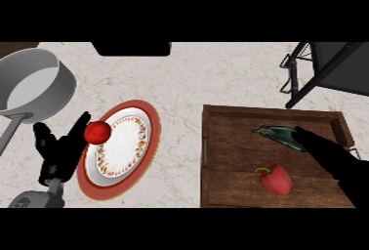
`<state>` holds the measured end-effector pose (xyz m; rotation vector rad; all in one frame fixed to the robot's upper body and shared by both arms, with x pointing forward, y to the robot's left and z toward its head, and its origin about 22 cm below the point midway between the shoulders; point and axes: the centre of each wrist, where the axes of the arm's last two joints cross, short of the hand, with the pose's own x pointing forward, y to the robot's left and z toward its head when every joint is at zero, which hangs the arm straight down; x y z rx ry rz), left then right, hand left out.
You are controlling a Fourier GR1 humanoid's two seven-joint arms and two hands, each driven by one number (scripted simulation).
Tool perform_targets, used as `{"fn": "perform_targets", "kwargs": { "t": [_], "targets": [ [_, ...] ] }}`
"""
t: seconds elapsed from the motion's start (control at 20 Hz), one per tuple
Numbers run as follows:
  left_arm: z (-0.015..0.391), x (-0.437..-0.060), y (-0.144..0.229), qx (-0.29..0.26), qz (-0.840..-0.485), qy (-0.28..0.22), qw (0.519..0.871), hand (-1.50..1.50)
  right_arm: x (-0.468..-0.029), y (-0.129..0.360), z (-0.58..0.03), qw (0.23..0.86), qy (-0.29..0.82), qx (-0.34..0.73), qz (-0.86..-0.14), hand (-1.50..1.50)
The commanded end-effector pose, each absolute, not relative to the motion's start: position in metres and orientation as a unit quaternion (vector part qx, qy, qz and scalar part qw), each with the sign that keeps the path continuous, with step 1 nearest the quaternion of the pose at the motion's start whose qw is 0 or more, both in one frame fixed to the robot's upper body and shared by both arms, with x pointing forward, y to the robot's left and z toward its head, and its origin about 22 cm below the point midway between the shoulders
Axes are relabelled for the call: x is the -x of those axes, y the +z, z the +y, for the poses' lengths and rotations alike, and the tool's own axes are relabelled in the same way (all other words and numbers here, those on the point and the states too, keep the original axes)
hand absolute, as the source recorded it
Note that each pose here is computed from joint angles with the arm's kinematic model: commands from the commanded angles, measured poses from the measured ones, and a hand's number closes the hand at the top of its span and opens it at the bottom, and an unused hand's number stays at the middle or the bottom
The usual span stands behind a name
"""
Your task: Pick the bell pepper from the tray and place it in the tiered shelf
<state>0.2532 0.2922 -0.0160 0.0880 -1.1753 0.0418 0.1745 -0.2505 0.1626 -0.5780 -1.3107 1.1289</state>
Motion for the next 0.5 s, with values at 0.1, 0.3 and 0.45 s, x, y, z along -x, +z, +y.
{"fn": "perform_targets", "kwargs": {
  "t": [0.1,0.3,0.45],
  "targets": [
    [0.308,-0.248,-0.016,-0.047,-0.522,0.030,0.851,0.00,-0.161,0.137,-0.235,0.622,0.490,0.285,-0.540,-1.50],
    [0.292,-0.247,-0.020,-0.048,-0.526,0.023,0.849,0.00,-0.179,0.119,-0.233,0.613,0.489,0.314,-0.535,-1.50],
    [0.279,-0.238,-0.027,-0.042,-0.525,0.024,0.850,0.00,-0.178,0.122,-0.234,0.618,0.481,0.317,-0.534,-1.50]
  ]
}}
